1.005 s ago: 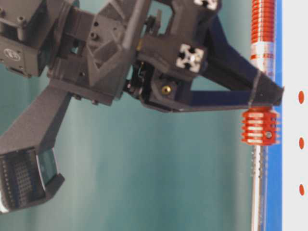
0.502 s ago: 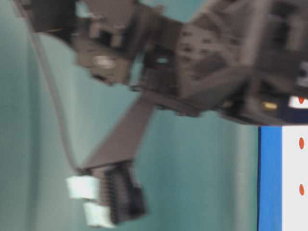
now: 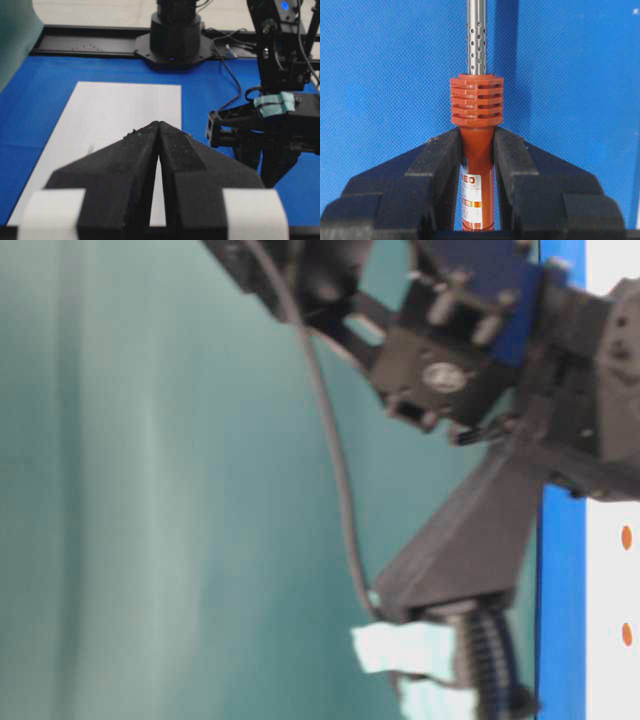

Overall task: Touch the tip of the soldering iron to the mark.
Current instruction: 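Lower the iron onto the blue cloth and open the right gripper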

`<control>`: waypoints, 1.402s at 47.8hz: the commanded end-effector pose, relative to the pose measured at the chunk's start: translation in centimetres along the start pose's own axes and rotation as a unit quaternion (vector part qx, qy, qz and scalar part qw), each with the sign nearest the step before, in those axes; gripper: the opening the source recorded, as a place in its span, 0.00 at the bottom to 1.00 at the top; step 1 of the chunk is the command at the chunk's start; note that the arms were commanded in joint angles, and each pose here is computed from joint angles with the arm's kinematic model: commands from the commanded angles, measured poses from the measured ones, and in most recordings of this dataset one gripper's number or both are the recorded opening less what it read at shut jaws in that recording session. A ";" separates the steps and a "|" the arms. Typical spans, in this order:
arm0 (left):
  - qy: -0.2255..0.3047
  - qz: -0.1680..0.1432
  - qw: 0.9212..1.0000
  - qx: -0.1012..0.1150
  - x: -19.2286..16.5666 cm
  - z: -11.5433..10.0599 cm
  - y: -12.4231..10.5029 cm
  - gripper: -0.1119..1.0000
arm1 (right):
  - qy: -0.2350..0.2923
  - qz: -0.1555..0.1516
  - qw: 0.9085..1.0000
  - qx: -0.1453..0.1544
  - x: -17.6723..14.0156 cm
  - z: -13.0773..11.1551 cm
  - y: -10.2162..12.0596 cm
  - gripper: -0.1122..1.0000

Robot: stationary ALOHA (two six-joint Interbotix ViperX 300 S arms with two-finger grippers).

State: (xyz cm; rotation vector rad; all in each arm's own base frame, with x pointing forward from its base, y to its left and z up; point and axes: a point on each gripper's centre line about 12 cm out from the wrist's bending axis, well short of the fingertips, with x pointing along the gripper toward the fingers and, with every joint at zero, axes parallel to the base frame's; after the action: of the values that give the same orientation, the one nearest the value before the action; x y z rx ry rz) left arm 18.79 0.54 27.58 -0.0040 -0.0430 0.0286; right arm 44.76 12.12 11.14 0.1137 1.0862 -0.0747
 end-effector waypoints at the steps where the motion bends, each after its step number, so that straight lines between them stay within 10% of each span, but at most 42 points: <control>1: -0.005 0.001 1.000 -0.001 0.1 0.4 0.1 0.10 | -0.021 0.013 1.000 0.002 -0.9 0.7 0.3 0.16; 27: -0.005 0.002 1.000 -0.001 0.1 0.4 0.1 0.10 | -0.032 0.025 0.999 0.004 -0.4 0.4 0.1 0.17; 44: -0.003 0.002 1.000 -0.001 0.1 0.3 0.1 0.10 | -0.029 0.019 0.999 0.003 -0.4 0.6 -0.1 0.94; 67: -0.003 0.002 1.000 -0.001 0.1 0.3 0.1 0.10 | -0.055 -0.001 0.998 0.016 -9.6 3.1 -1.2 0.89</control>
State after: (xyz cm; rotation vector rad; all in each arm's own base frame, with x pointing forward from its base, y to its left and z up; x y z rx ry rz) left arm 18.77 0.54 27.56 -0.0056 -0.0400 0.0286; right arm 43.18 10.80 16.67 0.1175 1.0481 -0.1027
